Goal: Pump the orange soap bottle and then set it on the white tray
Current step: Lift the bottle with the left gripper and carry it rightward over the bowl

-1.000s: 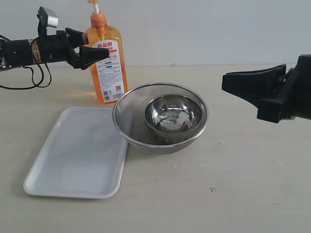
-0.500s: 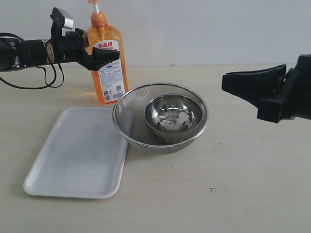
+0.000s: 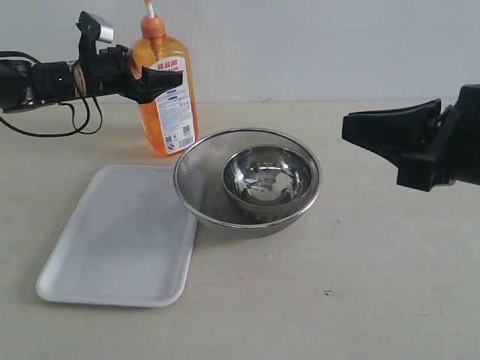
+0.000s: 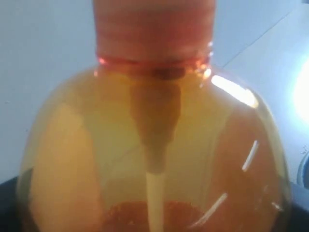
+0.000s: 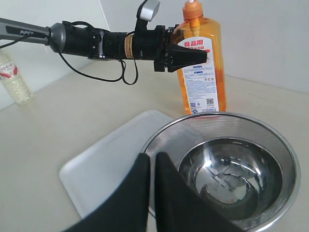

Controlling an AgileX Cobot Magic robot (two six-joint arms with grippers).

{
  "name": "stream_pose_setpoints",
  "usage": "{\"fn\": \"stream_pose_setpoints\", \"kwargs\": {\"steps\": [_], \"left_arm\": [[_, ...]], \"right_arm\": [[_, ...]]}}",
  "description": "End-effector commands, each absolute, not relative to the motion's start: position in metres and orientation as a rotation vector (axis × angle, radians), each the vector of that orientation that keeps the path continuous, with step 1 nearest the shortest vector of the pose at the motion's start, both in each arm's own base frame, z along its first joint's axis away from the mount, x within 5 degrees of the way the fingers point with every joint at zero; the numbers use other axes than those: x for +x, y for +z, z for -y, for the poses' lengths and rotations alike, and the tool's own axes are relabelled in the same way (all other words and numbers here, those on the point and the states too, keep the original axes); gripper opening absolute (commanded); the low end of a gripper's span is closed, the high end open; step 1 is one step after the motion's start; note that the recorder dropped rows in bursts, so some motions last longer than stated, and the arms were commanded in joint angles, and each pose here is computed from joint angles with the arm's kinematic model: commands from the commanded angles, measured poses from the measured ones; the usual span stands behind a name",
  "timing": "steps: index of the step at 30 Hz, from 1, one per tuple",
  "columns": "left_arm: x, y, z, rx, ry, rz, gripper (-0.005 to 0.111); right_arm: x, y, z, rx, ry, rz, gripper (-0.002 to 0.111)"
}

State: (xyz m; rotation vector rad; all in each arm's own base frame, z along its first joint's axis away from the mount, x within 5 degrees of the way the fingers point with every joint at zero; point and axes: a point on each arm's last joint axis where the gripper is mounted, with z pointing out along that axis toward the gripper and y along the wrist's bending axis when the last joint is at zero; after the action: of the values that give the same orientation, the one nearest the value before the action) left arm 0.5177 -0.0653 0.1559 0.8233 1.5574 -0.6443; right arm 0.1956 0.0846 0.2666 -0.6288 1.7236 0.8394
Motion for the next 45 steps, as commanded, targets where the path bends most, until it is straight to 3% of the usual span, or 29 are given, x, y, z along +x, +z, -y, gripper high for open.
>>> {"fn": "stream_pose_setpoints", "kwargs": {"steps": [1, 15, 20, 28, 45], "left_arm": [[0.519, 0.175, 0.064, 0.762, -0.661, -1.496, 0.005], [0.505, 0.259, 0.067, 0.743, -0.713, -1.362, 0.005], [0.49, 0.291, 0.082, 0.76, -0.809, -1.293, 0.005], [0.456, 0.328, 0.151, 0.896, -0.911, -1.206, 0.005], [0.394, 0.325, 0.286, 1.046, -1.132, -1.158, 0.005]], "right_arm": [[0.2, 0.264, -0.08, -0.564, 0.766, -1.754, 0.0], [0.211, 0.256, -0.065, -0.421, 0.588, -1.866, 0.0], [0.218, 0.246, -0.045, -0.243, 0.356, -1.989, 0.0], [0.219, 0.238, -0.024, -0.096, 0.119, -2.098, 0.0], [0.22, 0.237, 0.011, 0.047, 0.02, -2.095, 0.0]]}}
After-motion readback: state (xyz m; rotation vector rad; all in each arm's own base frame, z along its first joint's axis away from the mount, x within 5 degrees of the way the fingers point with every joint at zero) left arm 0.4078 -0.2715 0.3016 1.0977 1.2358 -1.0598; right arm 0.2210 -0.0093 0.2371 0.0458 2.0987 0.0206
